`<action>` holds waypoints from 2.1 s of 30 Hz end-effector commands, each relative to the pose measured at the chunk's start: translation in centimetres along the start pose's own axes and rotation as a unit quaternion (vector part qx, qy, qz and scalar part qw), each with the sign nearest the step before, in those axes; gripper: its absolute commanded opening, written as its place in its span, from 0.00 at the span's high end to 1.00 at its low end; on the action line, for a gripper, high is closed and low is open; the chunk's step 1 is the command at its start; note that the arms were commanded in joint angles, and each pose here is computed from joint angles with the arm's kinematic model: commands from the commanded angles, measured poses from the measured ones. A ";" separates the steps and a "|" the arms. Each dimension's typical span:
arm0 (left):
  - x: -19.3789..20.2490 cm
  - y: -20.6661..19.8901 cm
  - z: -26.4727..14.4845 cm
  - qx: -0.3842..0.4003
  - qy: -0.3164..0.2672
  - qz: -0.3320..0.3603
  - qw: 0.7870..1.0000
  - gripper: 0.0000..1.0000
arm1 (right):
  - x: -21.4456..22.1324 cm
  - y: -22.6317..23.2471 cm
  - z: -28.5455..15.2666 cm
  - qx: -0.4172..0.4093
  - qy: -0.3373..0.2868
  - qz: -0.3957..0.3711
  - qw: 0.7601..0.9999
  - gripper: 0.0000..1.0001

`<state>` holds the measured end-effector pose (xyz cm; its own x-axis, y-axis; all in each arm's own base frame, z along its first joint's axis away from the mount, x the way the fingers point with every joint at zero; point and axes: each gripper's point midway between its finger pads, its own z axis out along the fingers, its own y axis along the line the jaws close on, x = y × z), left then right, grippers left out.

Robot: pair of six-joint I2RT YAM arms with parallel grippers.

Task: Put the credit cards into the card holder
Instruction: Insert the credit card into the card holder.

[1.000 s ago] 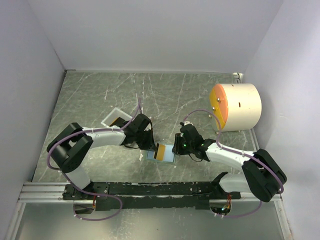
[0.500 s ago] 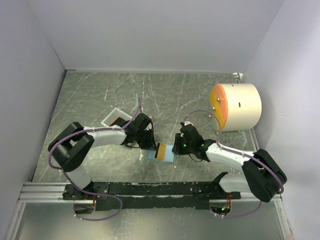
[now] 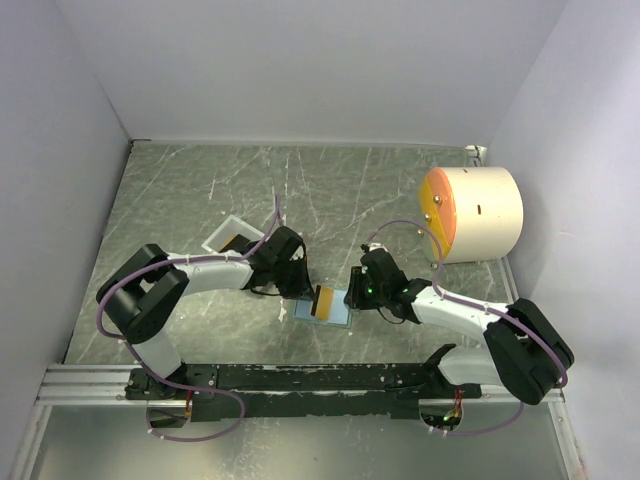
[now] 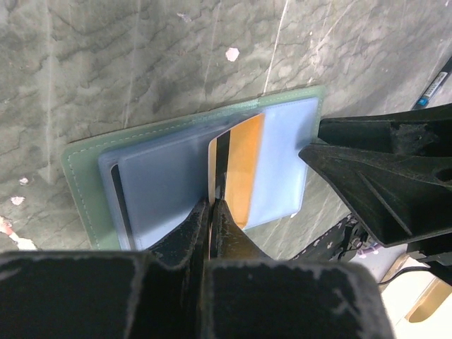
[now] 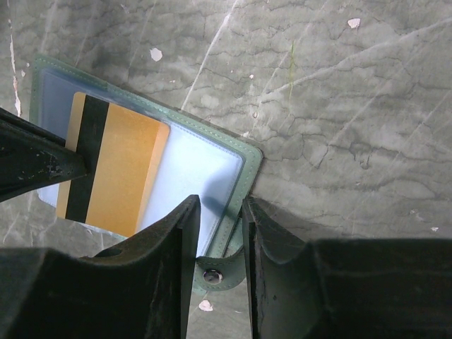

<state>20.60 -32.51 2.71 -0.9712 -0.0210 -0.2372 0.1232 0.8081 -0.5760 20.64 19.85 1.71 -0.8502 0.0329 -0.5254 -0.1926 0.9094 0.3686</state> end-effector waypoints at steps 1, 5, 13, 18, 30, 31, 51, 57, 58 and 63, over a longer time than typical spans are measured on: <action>0.3 0.8 0.7 -0.013 -0.009 -0.013 1.000 0.93 | 0.2 0.1 0.0 -0.007 -0.001 0.008 1.000 0.69; 0.3 0.6 0.9 -0.006 -0.008 -0.018 1.000 0.93 | 0.2 0.1 -0.1 -0.008 -0.002 0.009 1.000 0.69; 0.7 0.9 0.9 -0.007 -0.009 -0.019 1.000 0.93 | 0.1 0.2 -0.2 -0.010 -0.004 0.013 1.000 0.70; 0.8 0.7 1.1 -0.006 -0.009 -0.015 1.000 0.93 | 0.0 0.5 -0.1 -0.014 -0.004 0.018 1.000 0.70; -0.7 -0.5 -0.9 -0.007 -0.050 0.001 0.999 0.66 | -2.5 1.7 -1.5 -0.014 -0.023 0.021 0.999 0.65; -0.9 -0.7 -1.1 -0.006 -0.054 0.003 0.999 0.64 | -2.6 1.8 -1.7 -0.014 -0.024 0.021 0.999 0.64; -1.2 -1.4 -1.6 0.012 -0.063 0.022 0.998 0.54 | -0.8 0.6 -3.1 0.026 0.019 0.035 0.999 0.50; -0.9 -0.8 -1.4 0.005 -0.061 0.020 0.998 0.53 | -0.4 0.5 -2.7 0.030 0.030 0.030 0.999 0.51; -0.8 -0.7 -1.4 0.005 -0.060 0.019 0.998 0.53 | -0.3 0.4 -2.6 0.030 0.031 0.029 0.999 0.51; -0.5 -0.8 -1.1 0.011 -0.055 0.016 0.998 0.52 | 0.2 0.1 -2.5 0.035 0.037 0.028 0.998 0.57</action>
<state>20.98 -31.85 4.03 -0.9412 -0.0729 -0.3298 0.1344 0.8150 -0.5637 19.66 19.10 3.92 -0.8864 0.0666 -0.4581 -0.1103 0.9307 0.3487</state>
